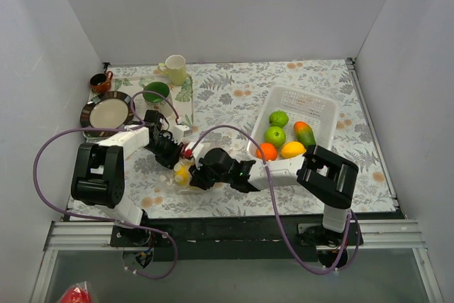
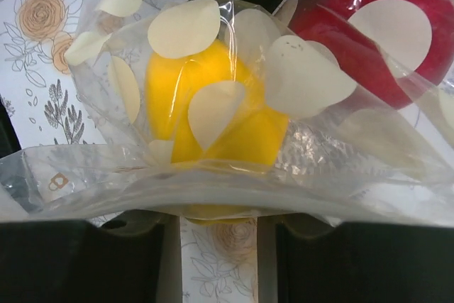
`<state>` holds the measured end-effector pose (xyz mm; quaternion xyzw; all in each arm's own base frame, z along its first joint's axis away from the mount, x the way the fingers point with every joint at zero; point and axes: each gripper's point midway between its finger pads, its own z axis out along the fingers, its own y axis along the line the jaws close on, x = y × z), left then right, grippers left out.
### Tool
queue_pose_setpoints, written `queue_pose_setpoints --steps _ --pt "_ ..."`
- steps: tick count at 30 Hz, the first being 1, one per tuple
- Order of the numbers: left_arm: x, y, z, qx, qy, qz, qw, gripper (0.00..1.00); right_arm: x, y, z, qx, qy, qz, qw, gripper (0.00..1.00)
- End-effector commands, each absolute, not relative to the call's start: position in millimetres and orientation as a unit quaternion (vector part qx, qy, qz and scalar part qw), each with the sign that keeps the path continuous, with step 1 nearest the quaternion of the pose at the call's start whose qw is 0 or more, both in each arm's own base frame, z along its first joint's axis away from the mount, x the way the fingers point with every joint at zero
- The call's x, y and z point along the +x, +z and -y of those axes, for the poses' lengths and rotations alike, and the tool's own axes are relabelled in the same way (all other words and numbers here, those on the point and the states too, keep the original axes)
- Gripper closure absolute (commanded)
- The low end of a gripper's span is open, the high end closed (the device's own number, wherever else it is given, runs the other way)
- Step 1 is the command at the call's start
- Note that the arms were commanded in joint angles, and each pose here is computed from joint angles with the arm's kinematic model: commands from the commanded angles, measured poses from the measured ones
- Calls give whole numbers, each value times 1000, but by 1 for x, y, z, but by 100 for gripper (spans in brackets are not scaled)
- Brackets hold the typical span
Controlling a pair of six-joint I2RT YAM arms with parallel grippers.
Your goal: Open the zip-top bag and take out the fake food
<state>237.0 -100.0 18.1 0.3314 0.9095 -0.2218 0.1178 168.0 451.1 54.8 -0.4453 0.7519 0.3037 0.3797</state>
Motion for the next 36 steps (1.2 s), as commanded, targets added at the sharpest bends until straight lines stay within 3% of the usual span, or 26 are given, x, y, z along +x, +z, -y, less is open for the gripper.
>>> queue_pose_setpoints --steps 1,5,15,23,26,29,36 --pt "226 8 94 341 -208 -912 95 100 165 93 -452 -436 338 -723 416 84" --pt "232 2 91 340 -198 -914 97 100 158 101 -435 -435 339 -723 416 88" --pt "254 -6 84 331 -165 -924 97 100 137 120 -341 -400 311 -751 423 86" --pt "256 -4 86 329 -170 -924 99 100 164 122 -267 -310 189 -807 466 86" --pt "254 -1 88 330 -178 -922 96 100 180 130 -246 -249 145 -820 494 90" --pt "254 2 86 335 -171 -921 99 100 196 149 -222 -193 96 -820 530 96" --pt "257 4 85 342 -167 -919 106 100 212 205 -169 -123 15 -796 593 98"
